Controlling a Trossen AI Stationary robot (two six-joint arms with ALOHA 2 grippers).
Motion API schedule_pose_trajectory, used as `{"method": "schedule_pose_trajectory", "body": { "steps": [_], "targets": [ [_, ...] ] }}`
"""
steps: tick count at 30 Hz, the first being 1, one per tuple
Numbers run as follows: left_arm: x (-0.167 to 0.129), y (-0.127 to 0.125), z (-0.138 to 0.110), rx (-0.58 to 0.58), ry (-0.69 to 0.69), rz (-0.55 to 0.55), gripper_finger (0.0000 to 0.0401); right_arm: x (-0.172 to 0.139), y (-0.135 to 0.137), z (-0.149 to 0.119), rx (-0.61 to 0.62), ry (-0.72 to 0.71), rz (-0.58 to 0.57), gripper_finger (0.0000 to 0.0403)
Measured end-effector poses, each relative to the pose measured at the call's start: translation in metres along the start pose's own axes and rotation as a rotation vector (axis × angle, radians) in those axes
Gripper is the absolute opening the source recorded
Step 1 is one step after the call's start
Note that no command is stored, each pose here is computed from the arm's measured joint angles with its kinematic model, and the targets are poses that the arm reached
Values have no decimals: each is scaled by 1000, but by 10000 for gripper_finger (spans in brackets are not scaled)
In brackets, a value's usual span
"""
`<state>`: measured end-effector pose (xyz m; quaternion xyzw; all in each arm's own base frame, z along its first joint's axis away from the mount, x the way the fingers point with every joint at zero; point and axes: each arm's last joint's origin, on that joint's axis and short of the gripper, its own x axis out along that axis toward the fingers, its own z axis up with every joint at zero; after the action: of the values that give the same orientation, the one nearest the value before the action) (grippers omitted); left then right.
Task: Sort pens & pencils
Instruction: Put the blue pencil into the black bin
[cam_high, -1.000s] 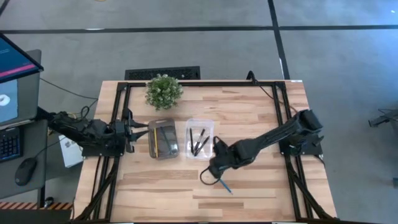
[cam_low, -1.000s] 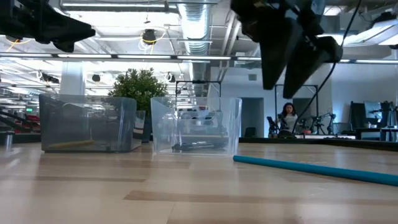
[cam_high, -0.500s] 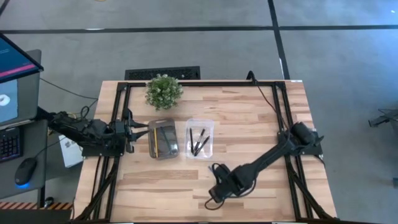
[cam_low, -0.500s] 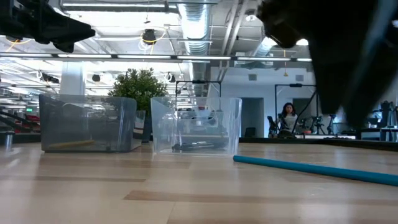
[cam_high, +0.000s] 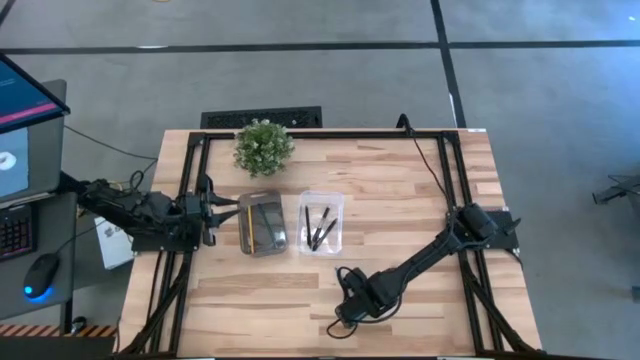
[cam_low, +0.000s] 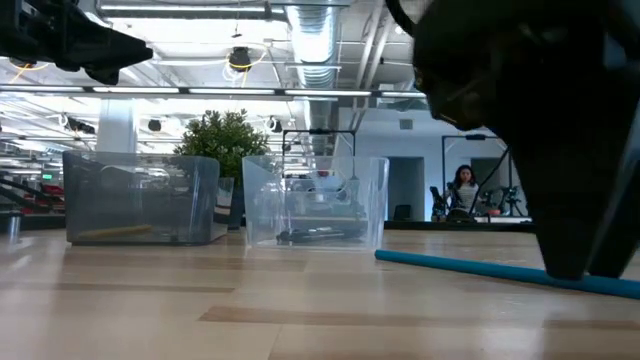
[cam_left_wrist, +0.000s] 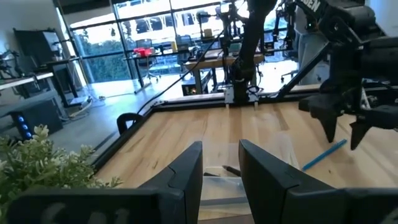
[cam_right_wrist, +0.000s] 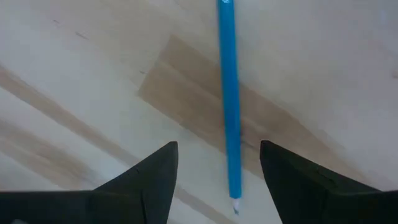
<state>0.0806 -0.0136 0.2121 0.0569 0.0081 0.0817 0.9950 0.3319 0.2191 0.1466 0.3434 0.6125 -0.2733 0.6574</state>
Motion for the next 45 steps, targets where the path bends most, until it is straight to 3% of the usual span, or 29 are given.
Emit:
{"method": "schedule_pose_trajectory", "body": {
  "steps": [33,45],
  "targets": [
    [0,0,-2,6,17,-2,96,5,1,6,-31,-3,6,249],
    [0,0,-2,-4,22,-3,96,22,1,10,-47,44,-38,249]
  ]
}}
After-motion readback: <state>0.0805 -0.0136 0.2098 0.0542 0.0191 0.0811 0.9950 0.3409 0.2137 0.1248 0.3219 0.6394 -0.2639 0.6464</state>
